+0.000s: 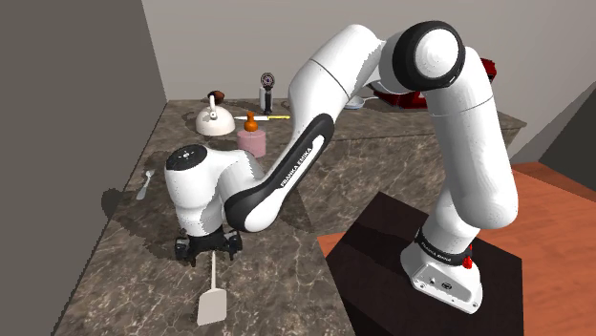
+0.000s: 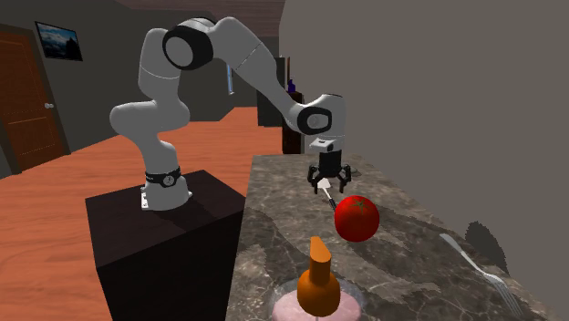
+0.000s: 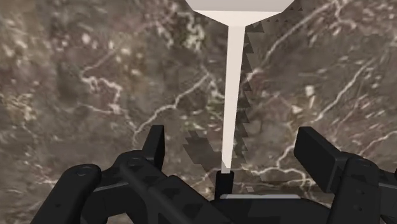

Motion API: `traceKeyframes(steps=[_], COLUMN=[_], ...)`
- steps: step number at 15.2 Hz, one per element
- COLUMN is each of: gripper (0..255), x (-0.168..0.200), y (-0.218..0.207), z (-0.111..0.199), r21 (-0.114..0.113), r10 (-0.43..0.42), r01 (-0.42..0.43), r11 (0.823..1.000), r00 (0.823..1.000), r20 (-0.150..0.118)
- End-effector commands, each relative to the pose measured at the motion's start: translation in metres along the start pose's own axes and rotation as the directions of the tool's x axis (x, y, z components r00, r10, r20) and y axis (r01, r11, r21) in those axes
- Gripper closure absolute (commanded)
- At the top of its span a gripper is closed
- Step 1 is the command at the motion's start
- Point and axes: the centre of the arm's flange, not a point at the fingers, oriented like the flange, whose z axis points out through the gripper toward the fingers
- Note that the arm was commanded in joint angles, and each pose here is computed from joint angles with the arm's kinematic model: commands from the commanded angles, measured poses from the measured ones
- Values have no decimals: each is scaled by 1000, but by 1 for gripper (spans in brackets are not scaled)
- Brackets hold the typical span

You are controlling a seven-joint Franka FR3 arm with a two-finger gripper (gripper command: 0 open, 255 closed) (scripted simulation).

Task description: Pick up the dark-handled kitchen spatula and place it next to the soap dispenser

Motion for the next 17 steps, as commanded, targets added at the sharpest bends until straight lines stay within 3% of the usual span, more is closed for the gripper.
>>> traceKeyframes(steps=[1, 2, 3, 12, 17], gripper=[0, 0, 255, 255, 255], x=[0, 0, 0, 0, 2], y=[0, 0, 0, 0, 0], z=[0, 0, 0, 0, -26], r21=[0, 0, 0, 0, 0], r10=[0, 0, 0, 0, 0], r01=[0, 0, 0, 0, 0], r11=[1000, 1000, 1000, 1000, 1000], r00=[1000, 1000, 1000, 1000, 1000], r20=[0, 0, 0, 0, 0])
